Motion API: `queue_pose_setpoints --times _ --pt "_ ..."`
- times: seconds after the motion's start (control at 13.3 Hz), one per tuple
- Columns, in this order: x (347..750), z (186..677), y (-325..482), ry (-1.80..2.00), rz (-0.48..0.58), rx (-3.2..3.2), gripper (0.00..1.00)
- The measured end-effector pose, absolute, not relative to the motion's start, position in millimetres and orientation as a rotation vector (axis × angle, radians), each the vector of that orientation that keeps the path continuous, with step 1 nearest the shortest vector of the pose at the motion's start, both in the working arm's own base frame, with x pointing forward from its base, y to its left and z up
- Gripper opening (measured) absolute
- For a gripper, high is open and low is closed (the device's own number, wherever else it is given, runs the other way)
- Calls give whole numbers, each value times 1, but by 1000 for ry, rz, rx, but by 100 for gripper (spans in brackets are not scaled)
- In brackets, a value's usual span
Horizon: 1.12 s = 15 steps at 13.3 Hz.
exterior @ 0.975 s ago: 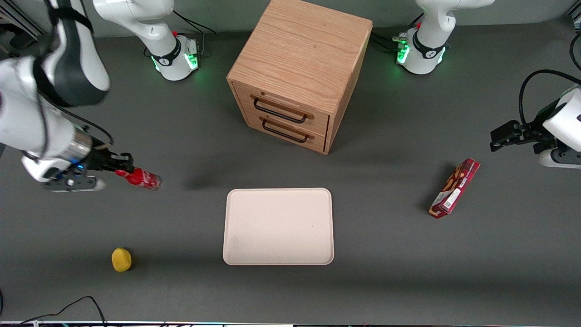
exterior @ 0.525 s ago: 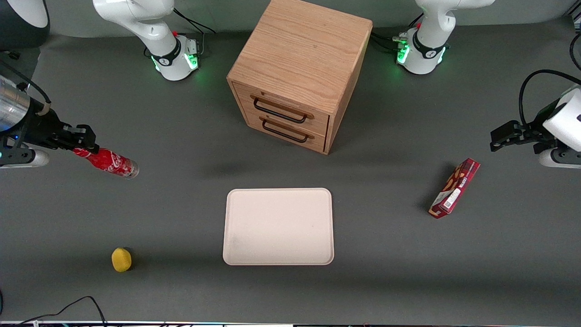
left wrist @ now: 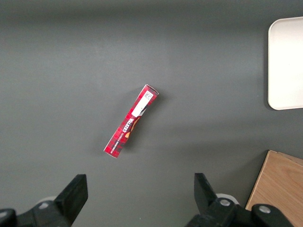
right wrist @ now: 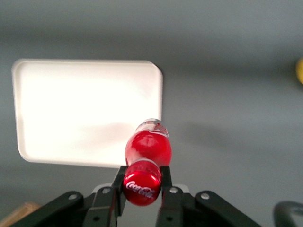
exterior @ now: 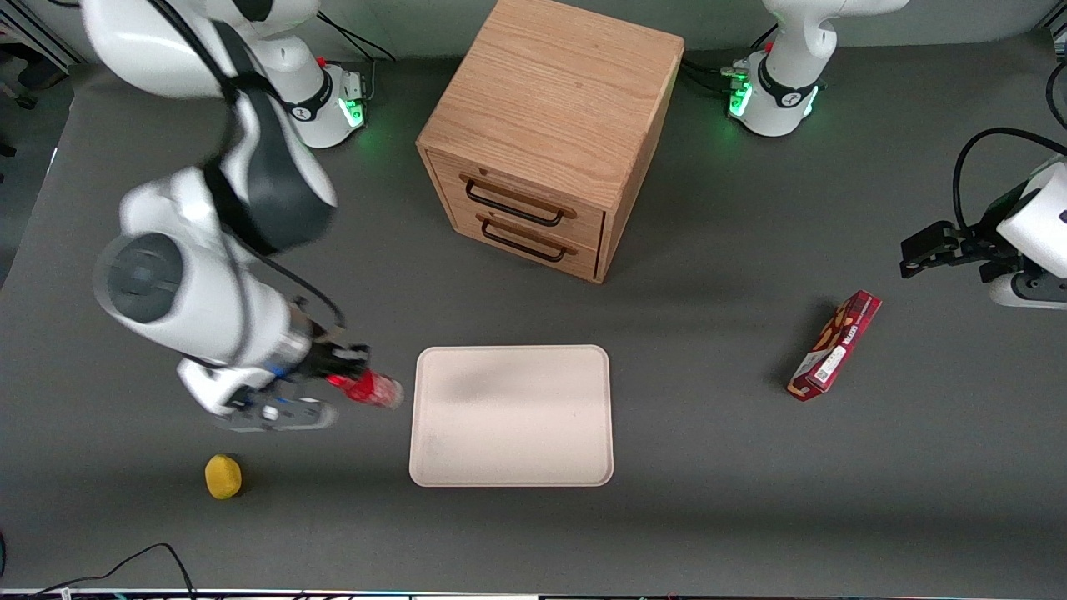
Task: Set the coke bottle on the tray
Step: 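Lift the bottle and carry it toward the white tray, then lower the held bottle onto the tray's edge, then open the right gripper and raise it away from the tray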
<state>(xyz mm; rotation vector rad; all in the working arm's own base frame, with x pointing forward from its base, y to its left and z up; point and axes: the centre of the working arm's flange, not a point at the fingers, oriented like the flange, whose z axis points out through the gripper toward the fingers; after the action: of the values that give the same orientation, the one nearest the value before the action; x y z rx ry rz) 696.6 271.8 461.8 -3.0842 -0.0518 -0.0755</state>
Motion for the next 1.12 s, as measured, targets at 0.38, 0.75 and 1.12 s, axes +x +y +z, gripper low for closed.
queue_pose_setpoints --times 0.38,0.75,1.12 --pt "717 383 318 -115 -227 -3097 31" --pt "724 348 316 -124 -225 -3113 31" --pt "727 327 310 -164 -197 -3139 31"
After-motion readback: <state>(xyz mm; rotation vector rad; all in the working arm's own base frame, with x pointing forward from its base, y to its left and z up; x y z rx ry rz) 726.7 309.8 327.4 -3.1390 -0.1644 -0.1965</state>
